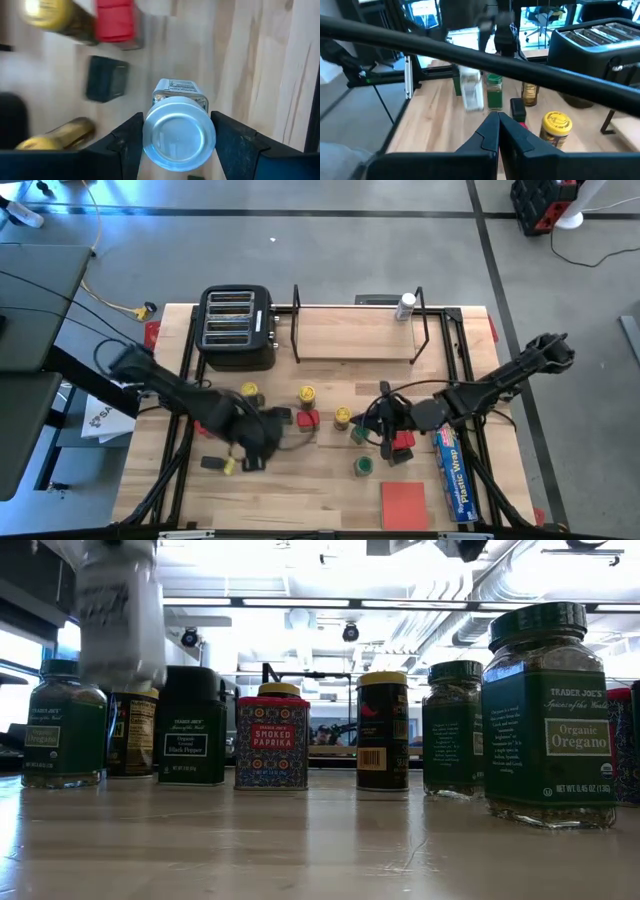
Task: Shelf spices
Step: Put the white seasoning bottle on the shelf aligned with the other white seasoning bottle
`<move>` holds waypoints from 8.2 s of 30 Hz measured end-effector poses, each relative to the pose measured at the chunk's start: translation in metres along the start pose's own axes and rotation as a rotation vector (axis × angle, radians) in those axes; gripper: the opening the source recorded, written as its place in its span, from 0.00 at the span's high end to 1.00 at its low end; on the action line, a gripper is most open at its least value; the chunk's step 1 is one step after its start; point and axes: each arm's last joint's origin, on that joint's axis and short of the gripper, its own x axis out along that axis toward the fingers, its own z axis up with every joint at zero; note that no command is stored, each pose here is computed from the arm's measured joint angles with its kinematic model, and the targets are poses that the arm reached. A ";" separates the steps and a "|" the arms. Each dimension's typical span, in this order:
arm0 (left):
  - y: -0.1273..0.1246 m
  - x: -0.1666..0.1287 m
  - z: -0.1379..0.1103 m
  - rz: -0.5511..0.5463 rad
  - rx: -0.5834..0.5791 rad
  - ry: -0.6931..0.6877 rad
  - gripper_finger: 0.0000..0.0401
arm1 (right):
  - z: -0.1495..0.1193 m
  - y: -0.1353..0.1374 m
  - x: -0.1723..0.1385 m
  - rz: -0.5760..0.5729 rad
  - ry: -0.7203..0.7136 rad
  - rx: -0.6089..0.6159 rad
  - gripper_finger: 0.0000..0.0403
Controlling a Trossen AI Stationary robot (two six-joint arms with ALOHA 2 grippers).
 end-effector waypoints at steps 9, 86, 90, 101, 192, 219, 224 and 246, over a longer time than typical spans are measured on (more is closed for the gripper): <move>-0.031 0.074 0.014 0.028 0.034 0.168 0.51 | -0.004 0.018 -0.011 -0.026 -0.022 0.079 1.00; -0.068 0.074 -0.118 0.144 -0.292 -0.252 0.45 | -0.112 0.061 0.207 -0.050 0.549 -0.023 0.31; -0.066 0.075 -0.116 0.145 -0.312 -0.245 0.45 | -0.113 0.054 0.210 -0.048 0.551 -0.035 0.31; -0.062 0.078 -0.106 0.125 -0.354 -0.253 0.45 | -0.124 0.053 0.224 0.006 0.491 -0.060 0.31; 0.076 0.022 0.042 0.326 0.221 -0.623 0.58 | 0.022 -0.330 0.018 -0.285 1.609 -0.006 0.44; 0.081 0.006 0.029 0.345 0.185 -0.603 0.58 | 0.032 -0.329 0.007 -0.433 1.670 -0.158 0.44; 0.077 0.006 0.028 0.336 0.199 -0.608 0.58 | 0.053 -0.318 -0.012 -0.480 1.593 -0.171 0.44; 0.082 -0.016 0.005 0.384 0.107 -0.588 0.58 | 0.052 -0.354 -0.032 -0.365 1.254 0.194 0.97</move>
